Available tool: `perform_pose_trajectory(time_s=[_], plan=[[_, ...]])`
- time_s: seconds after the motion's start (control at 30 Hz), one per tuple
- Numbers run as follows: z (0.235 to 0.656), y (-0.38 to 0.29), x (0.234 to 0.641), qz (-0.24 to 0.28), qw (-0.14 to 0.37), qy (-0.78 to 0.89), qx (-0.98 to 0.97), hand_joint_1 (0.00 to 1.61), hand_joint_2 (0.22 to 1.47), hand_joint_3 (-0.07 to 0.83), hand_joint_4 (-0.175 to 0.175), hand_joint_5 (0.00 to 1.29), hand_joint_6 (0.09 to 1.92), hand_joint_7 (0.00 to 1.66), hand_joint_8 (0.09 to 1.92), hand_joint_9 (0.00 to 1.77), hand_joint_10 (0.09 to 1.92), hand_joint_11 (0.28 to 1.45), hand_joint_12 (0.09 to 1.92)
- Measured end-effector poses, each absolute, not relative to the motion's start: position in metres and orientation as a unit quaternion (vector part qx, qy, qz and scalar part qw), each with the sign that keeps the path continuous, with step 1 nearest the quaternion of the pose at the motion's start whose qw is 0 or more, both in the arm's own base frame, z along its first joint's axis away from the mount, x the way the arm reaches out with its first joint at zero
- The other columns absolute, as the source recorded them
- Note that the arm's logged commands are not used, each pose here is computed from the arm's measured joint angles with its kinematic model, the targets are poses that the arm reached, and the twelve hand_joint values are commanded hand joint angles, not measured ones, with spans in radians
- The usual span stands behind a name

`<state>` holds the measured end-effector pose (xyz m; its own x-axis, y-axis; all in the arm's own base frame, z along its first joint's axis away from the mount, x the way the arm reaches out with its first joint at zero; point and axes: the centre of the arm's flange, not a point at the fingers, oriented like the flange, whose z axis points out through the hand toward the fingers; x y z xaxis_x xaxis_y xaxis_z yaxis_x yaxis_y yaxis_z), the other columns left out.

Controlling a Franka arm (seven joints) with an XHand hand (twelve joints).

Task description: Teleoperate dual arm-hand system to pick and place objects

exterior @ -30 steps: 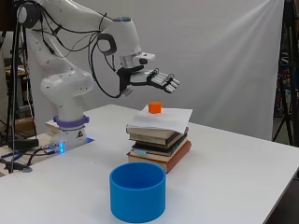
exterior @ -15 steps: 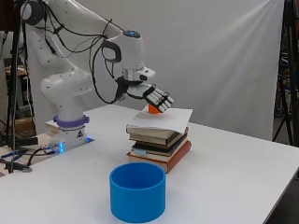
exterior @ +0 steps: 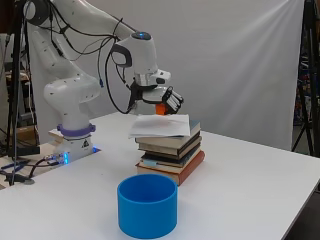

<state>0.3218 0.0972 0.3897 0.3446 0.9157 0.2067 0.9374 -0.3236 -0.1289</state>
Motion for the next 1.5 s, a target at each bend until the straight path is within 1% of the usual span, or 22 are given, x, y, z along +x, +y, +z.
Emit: perform_pose_trajectory(time_s=[0.03, 0.07, 0.1, 0.13, 0.17, 0.27, 0.33, 0.37, 0.4, 0.43, 0.47, 0.5, 0.6, 0.73, 0.9, 1.0, 1.13, 1.2, 1.33, 1.43, 1.5], plan=[[0.398, 0.1, 0.325, -0.052, 0.11, -0.569, -0.813, 0.96, 1.3, 0.003, 0.049, 0.63, 1.5, 0.71, 1.82, 1.04, 1.92, 0.75, 1.86], [0.406, 0.102, 0.328, -0.056, 0.109, -0.562, -0.818, 1.04, 1.31, 0.002, -0.052, 0.61, 1.51, 0.68, 1.73, 0.99, 1.92, 0.7, 1.83], [0.413, 0.103, 0.331, -0.06, 0.108, -0.552, -0.825, 1.09, 1.32, 0.001, -0.113, 0.61, 1.52, 0.65, 1.67, 0.96, 1.92, 0.68, 1.81], [0.42, 0.104, 0.334, -0.064, 0.107, -0.542, -0.831, 1.12, 1.32, 0.0, -0.145, 0.6, 1.53, 0.65, 1.63, 0.96, 1.92, 0.67, 1.8], [0.429, 0.103, 0.337, -0.069, 0.104, -0.533, -0.837, 1.13, 1.32, 0.0, -0.162, 0.6, 1.53, 0.64, 1.62, 0.97, 1.92, 0.67, 1.8], [0.463, 0.1, 0.352, -0.089, 0.082, -0.532, -0.838, 1.14, 1.32, 0.0, -0.175, 0.6, 1.53, 0.64, 1.59, 0.95, 1.91, 0.64, 1.76], [0.491, 0.095, 0.364, -0.099, 0.064, -0.536, -0.836, 1.14, 1.32, -0.001, -0.175, 0.6, 1.52, 0.65, 1.58, 0.96, 1.89, 0.64, 1.73], [0.508, 0.091, 0.371, -0.104, 0.052, -0.533, -0.838, 1.03, 1.31, -0.001, -0.049, 0.61, 1.51, 0.71, 1.6, 0.99, 1.89, 0.65, 1.73], [0.523, 0.087, 0.377, -0.111, 0.041, -0.525, -0.843, 0.95, 1.3, -0.001, 0.052, 0.62, 1.51, 0.77, 1.64, 1.03, 1.89, 0.67, 1.73], [0.538, 0.081, 0.384, -0.117, 0.033, -0.513, -0.85, 0.9, 1.3, -0.001, 0.113, 0.63, 1.5, 0.82, 1.67, 1.06, 1.89, 0.69, 1.74], [0.551, 0.073, 0.391, -0.122, 0.03, -0.498, -0.858, 0.87, 1.29, -0.001, 0.145, 0.64, 1.49, 0.85, 1.68, 1.09, 1.89, 0.7, 1.75], [0.562, 0.062, 0.4, -0.124, 0.028, -0.482, -0.867, 0.86, 1.29, -0.002, 0.162, 0.65, 1.48, 0.88, 1.69, 1.11, 1.89, 0.72, 1.75], [0.578, 0.012, 0.427, -0.122, 0.025, -0.44, -0.889, 0.87, 1.28, -0.002, 0.175, 0.67, 1.45, 0.96, 1.74, 1.18, 1.89, 0.76, 1.76], [0.572, -0.053, 0.443, -0.105, 0.019, -0.388, -0.916, 0.87, 1.27, -0.002, 0.175, 0.68, 1.44, 1.0, 1.76, 1.22, 1.9, 0.79, 1.78], [0.568, -0.07, 0.448, -0.1, 0.017, -0.374, -0.922, 0.89, 1.26, -0.003, 0.175, 0.7, 1.4, 1.09, 1.82, 1.32, 1.91, 0.88, 1.83], [0.549, -0.1, 0.46, -0.094, 0.03, -0.352, -0.931, 0.9, 1.24, -0.003, 0.175, 0.73, 1.37, 1.13, 1.84, 1.38, 1.92, 0.92, 1.85], [0.513, -0.172, 0.48, -0.071, 0.036, -0.29, -0.954, 0.91, 1.23, -0.001, 0.175, 0.74, 1.35, 1.16, 1.84, 1.41, 1.92, 0.95, 1.84], [0.501, -0.2, 0.492, -0.061, 0.033, -0.27, -0.96, 0.9, 1.24, 0.0, 0.175, 0.73, 1.36, 1.16, 1.85, 1.41, 1.92, 0.96, 1.83], [0.488, -0.217, 0.523, -0.056, 0.025, -0.265, -0.962, 0.9, 1.24, 0.001, 0.175, 0.73, 1.37, 1.17, 1.85, 1.42, 1.92, 0.96, 1.83], [0.451, -0.222, 0.544, -0.035, 0.036, -0.269, -0.962, 0.91, 1.23, -0.001, 0.175, 0.74, 1.35, 1.17, 1.84, 1.42, 1.89, 0.95, 1.8], [0.431, -0.225, 0.555, -0.034, 0.052, -0.274, -0.96, 0.91, 1.23, -0.001, 0.175, 0.75, 1.34, 1.17, 1.84, 1.41, 1.88, 0.95, 1.78]])
